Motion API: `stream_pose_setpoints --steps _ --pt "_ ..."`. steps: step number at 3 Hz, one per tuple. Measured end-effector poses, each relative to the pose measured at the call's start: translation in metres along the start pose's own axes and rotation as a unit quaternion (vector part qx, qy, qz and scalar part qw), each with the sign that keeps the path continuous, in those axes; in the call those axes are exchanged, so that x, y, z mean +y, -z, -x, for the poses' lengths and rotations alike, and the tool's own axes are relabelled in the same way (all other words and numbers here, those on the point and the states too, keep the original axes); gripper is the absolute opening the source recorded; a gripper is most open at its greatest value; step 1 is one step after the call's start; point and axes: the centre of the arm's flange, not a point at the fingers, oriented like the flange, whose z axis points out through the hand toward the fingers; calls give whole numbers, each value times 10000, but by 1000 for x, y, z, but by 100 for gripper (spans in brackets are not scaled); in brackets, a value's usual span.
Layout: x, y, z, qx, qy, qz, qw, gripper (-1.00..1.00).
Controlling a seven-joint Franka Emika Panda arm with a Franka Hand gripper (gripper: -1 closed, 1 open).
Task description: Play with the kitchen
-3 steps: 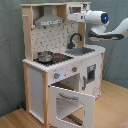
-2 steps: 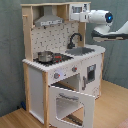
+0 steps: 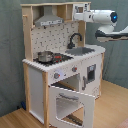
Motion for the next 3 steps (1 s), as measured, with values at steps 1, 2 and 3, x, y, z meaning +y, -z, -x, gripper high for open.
stream_pose_setpoints --steps 1,2,3 --pt "-4 15 4 22 -23 33 10000 -100" --pt "-8 31 9 4 -39 36 10000 -100" --pt "-14 48 14 -44 -42 33 10000 -100"
